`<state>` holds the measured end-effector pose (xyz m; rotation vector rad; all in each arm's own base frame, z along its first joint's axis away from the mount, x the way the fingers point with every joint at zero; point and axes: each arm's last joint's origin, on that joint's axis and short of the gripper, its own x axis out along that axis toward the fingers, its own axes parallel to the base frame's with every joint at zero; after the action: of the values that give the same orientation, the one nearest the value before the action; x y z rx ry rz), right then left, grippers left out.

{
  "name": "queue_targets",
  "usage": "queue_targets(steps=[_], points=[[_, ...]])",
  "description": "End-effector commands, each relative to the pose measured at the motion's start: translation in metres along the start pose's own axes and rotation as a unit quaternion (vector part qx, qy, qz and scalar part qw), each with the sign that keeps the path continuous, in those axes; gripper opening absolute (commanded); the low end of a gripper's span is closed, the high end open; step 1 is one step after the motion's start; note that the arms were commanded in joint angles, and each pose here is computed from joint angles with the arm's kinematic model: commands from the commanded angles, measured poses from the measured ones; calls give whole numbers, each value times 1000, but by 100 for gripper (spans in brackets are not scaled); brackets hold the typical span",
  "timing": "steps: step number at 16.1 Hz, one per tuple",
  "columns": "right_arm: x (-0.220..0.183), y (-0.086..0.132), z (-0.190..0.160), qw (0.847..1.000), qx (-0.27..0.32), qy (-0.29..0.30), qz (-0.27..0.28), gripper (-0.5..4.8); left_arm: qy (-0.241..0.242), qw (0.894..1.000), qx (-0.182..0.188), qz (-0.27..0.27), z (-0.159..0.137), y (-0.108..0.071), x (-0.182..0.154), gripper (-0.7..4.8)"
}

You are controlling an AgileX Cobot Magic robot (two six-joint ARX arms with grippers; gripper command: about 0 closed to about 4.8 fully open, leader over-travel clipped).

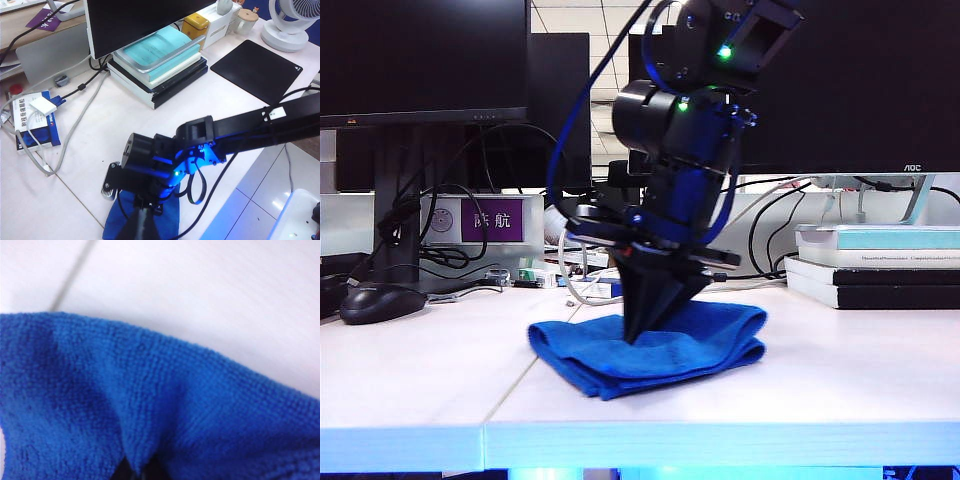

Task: Wipe the table from right to left using the rag.

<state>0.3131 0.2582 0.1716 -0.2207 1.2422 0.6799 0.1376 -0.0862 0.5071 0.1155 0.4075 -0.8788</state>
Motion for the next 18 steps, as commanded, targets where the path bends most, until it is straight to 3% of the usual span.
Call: queue_targets(steps=[1,18], points=[[19,10,-8,999,-2,35,10,-6,-5,1000,2,-1,1,-1,-2,-5],[49,73,39,996,-84,40,15,-6,5,1000,-2,-2,-1,-1,-2,-5]])
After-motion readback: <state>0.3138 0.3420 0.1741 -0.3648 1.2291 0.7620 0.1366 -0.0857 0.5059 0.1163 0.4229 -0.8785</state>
